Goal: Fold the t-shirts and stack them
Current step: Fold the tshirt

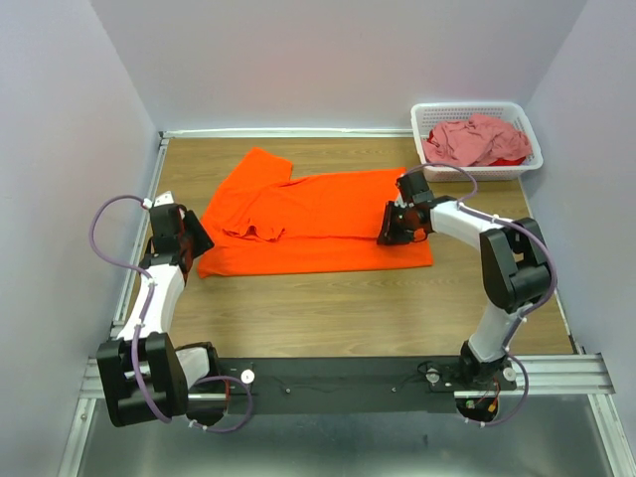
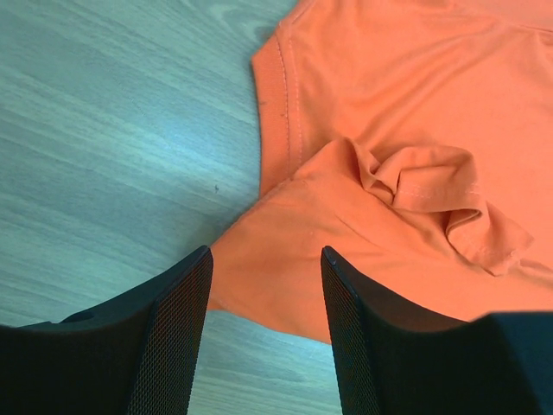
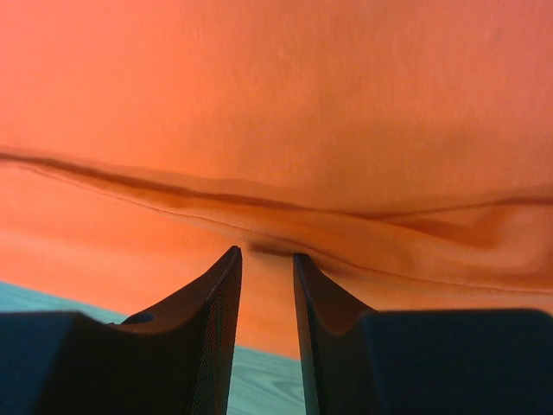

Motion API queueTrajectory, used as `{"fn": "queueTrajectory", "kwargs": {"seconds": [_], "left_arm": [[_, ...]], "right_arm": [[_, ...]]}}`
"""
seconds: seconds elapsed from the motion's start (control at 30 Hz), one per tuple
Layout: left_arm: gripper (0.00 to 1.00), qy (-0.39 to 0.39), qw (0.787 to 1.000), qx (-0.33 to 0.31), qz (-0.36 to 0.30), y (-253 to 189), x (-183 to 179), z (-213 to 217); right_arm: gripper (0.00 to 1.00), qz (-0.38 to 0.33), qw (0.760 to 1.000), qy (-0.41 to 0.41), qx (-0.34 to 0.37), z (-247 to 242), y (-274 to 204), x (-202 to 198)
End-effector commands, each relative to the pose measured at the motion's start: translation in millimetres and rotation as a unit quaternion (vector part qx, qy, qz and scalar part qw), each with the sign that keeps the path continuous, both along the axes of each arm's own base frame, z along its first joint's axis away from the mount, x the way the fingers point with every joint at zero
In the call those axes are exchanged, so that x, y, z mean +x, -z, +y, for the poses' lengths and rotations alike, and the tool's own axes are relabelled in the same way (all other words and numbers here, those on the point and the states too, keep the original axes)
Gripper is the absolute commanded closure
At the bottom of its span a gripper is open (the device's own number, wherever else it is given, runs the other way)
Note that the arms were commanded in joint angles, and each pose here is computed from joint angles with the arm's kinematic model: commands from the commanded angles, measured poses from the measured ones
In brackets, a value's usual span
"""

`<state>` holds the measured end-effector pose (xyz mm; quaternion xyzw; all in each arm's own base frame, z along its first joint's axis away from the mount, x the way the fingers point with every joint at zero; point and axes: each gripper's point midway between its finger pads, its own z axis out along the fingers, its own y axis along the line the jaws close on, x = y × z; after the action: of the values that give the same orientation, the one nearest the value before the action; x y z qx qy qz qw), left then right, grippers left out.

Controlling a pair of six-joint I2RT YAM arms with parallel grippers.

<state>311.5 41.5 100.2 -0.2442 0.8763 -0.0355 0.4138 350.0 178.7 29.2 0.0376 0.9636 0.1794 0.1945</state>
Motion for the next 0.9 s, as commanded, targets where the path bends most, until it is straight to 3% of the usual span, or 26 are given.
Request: {"fn": "queueTrajectory", "kwargs": {"seconds": [0.0, 0.3, 0.43, 0.63, 0.77, 0.87], "left_arm": [[0.38, 0.018, 1.000, 0.000, -0.012, -1.3, 5.6, -3.4], [0.38, 0.034, 0.999, -0.008, -0.008, 3.5, 7.1, -9.5], [0.36, 0.058, 0.998, -0.023, -0.006, 5.7, 8.2, -18.6], [0.36, 0.095, 0.993, -0.064, -0.014, -1.5, 13.4, -46.7], [0.33, 0.093, 0.992, -0.084, -0.015, -3.4, 20.2, -56.0], [0.30, 0.067, 0.995, -0.069, -0.007, 3.2, 24.2, -45.5]], "right_arm": [[0.62, -0.031, 0.999, 0.014, -0.037, -9.4, -4.1, 24.8], [0.62, -0.051, 0.994, 0.037, -0.093, -26.9, 6.6, 64.7], [0.61, -0.076, 0.996, 0.007, -0.051, -6.4, -19.3, 79.4], [0.51, -0.107, 0.989, -0.105, -0.010, 46.7, -46.5, 56.2], [0.35, -0.165, 0.963, -0.209, -0.051, 94.5, -53.6, 42.2], [0.27, -0.212, 0.925, -0.305, -0.081, 149.0, -57.1, 25.4]]}}
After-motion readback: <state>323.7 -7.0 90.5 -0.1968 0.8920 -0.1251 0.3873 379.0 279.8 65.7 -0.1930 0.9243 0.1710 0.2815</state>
